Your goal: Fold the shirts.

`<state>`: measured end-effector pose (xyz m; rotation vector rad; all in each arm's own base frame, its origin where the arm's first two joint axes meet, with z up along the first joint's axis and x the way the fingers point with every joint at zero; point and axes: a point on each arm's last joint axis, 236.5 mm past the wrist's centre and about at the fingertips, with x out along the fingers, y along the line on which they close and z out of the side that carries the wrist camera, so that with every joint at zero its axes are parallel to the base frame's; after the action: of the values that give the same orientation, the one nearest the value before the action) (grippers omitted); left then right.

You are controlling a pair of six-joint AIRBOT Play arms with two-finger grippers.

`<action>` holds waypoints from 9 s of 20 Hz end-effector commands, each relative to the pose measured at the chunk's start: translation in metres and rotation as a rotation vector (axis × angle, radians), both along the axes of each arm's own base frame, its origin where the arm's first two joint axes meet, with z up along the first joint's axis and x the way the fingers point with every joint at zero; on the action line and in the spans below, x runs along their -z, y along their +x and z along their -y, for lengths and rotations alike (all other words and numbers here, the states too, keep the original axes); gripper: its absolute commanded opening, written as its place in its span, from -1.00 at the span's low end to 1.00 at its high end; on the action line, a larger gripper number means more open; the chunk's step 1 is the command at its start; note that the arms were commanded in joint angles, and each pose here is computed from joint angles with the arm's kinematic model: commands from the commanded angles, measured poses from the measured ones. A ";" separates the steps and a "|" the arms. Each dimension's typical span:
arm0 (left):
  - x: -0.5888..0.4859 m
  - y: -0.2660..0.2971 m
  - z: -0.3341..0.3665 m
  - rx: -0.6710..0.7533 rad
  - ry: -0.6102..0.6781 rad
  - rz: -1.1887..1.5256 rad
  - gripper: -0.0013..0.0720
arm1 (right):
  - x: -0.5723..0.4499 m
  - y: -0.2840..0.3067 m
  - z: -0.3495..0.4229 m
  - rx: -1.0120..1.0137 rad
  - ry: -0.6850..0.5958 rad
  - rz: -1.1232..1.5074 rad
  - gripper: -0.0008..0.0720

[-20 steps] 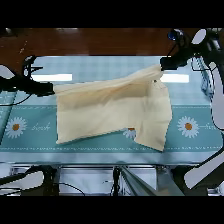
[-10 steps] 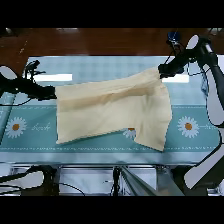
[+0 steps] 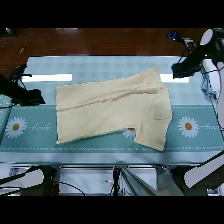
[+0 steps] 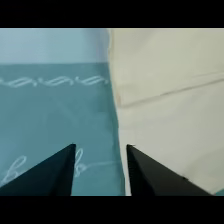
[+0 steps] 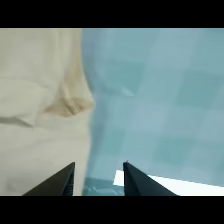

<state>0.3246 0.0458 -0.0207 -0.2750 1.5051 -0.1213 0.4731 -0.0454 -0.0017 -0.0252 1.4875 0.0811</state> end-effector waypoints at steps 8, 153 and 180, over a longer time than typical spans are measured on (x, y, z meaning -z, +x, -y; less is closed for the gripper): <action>0.025 -0.124 0.055 -0.210 -0.462 -0.130 0.70 | 0.011 -0.115 -0.002 0.189 0.607 -0.229 0.43; -0.066 0.131 0.091 0.035 -0.440 0.282 0.02 | -0.036 0.066 -0.131 -0.050 0.647 0.326 -0.91; 0.021 0.060 0.469 0.126 -0.683 0.040 -0.85 | -0.123 -0.032 -0.115 -0.182 0.472 0.217 -0.91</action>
<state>0.3843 -0.4130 -0.0350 -0.6873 1.4040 -0.7709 0.4487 0.0684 0.1025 0.2200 1.2455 0.5580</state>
